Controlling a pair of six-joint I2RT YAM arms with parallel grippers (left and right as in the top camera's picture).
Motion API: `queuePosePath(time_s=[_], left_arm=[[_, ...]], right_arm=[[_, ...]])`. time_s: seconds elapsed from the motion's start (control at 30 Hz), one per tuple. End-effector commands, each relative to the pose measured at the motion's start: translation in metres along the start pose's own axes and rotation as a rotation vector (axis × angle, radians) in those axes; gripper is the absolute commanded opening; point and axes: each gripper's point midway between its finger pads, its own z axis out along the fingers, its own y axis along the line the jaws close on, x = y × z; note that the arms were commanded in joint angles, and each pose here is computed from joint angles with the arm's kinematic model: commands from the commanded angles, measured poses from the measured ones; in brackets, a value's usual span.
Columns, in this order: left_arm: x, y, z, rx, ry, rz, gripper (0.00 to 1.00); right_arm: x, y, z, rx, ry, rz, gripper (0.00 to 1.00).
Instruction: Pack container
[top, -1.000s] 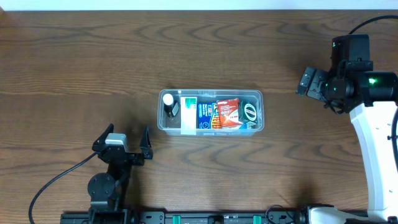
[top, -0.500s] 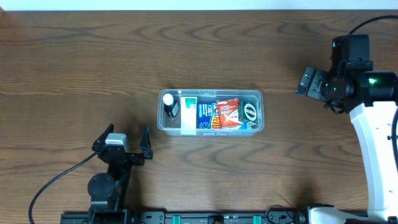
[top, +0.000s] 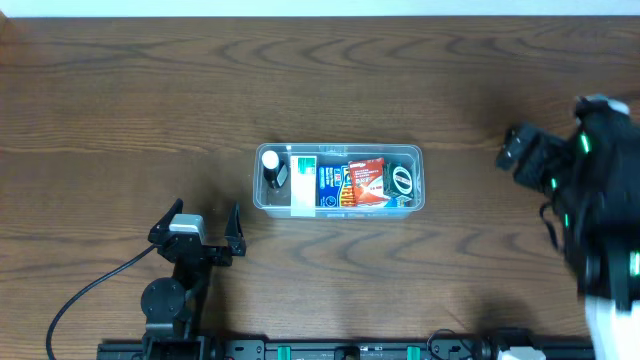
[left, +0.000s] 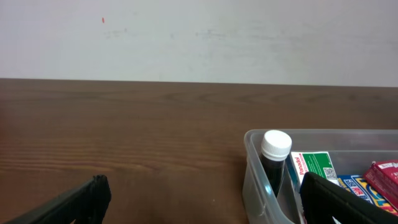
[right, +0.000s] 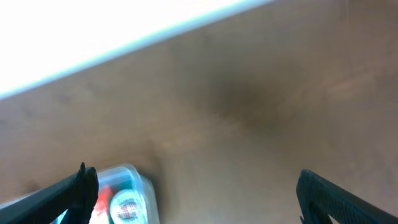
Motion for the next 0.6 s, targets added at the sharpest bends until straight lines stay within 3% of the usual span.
queuePosePath(time_s=[0.0, 0.57], left_arm=[[0.016, 0.002, 0.001, -0.006, 0.048, 0.004, 0.98], [0.016, 0.002, 0.001, -0.006, 0.048, 0.004, 0.98]], right_arm=[[0.021, 0.006, -0.006, -0.108, -0.063, -0.093, 0.99], [0.099, 0.005, 0.0, -0.363, -0.393, -0.117, 0.99]])
